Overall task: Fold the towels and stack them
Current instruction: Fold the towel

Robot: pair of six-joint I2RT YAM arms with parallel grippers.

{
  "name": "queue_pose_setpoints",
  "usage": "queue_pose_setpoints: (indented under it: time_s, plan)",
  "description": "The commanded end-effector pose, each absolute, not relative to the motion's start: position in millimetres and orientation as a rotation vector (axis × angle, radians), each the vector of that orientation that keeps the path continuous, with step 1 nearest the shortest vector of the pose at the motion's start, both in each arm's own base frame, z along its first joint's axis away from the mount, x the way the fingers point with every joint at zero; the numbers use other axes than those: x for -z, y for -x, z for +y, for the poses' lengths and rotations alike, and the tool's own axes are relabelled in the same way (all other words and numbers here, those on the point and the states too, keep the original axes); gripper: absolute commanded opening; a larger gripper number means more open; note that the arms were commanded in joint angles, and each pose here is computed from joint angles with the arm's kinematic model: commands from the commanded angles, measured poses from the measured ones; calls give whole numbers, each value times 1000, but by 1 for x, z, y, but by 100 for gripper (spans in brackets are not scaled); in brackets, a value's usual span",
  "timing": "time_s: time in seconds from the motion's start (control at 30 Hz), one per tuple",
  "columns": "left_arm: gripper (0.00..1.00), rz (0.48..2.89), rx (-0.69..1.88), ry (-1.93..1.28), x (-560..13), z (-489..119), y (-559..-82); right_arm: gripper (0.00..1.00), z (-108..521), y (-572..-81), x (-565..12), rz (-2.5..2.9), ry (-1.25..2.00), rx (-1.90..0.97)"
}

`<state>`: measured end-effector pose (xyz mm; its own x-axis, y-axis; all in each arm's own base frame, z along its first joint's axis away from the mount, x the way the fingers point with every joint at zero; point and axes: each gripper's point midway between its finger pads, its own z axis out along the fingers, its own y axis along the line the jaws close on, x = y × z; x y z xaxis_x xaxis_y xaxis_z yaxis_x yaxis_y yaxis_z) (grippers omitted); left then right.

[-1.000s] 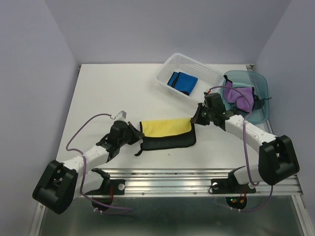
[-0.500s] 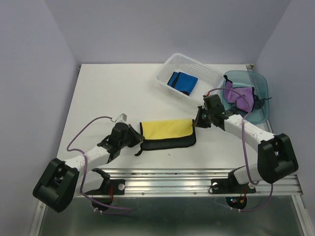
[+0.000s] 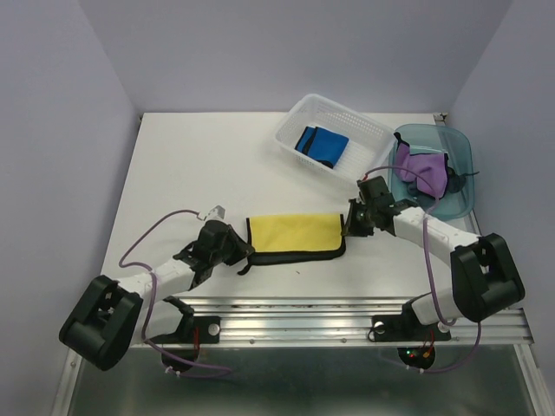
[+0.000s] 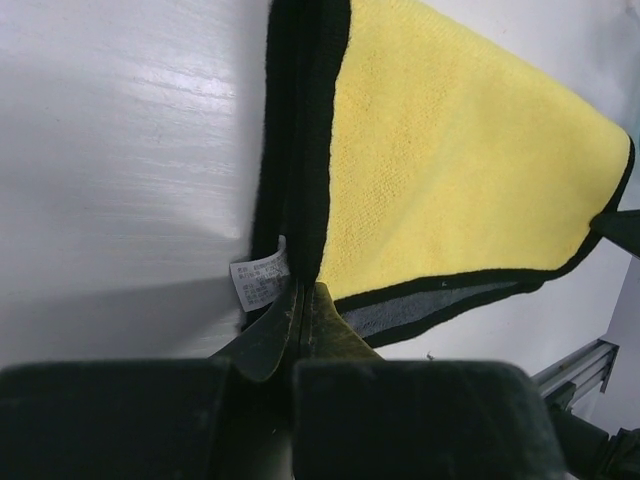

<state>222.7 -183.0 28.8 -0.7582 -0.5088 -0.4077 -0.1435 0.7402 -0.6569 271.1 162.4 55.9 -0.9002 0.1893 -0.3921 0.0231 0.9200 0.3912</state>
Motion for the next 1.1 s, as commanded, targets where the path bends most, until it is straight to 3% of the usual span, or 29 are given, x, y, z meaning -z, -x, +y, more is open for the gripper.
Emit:
queue_pose_setpoints:
  time_s: [0.0, 0.17, 0.27, 0.4, 0.43, 0.53, 0.63, 0.67, 0.7, 0.8, 0.93, 1.07]
  plan:
    - [0, 2358, 815, 486, -23, -184, -223, 1, 162, -270, -42, 2658, -145, -544]
    - [0, 2395, 804, 478, -17, -188, -223, 2, 164, -274, -34, 2655, -155, -552]
    - [0, 2451, 776, 469, -10, -189, -221, 9, 163, -274, -34, 2661, -166, -540]
    - [25, 2474, 792, 438, -14, -194, -220, 27, 161, -274, -43, 2645, -161, -532]
    - [36, 2485, 780, 431, -14, -193, -218, 35, 160, -273, -50, 2630, -156, -531]
    - [43, 2477, 746, 426, -26, -189, -221, 43, 156, -274, -59, 2603, -153, -514]
    - [59, 2438, 707, 412, -45, -183, -226, 59, 152, -274, -68, 2582, -141, -490]
    - [63, 2418, 707, 399, -54, -183, -229, 60, 151, -274, -70, 2577, -135, -488]
    - [78, 2393, 695, 396, -63, -180, -231, 62, 150, -274, -71, 2576, -134, -484]
    - [88, 2345, 633, 392, -74, -171, -240, 63, 148, -275, -69, 2571, -131, -463]
    - [91, 2338, 562, 363, -75, -170, -257, 63, 153, -277, -62, 2582, -111, -489]
    - [79, 2346, 565, 306, -74, -186, -279, 63, 154, -281, -53, 2588, -108, -484]
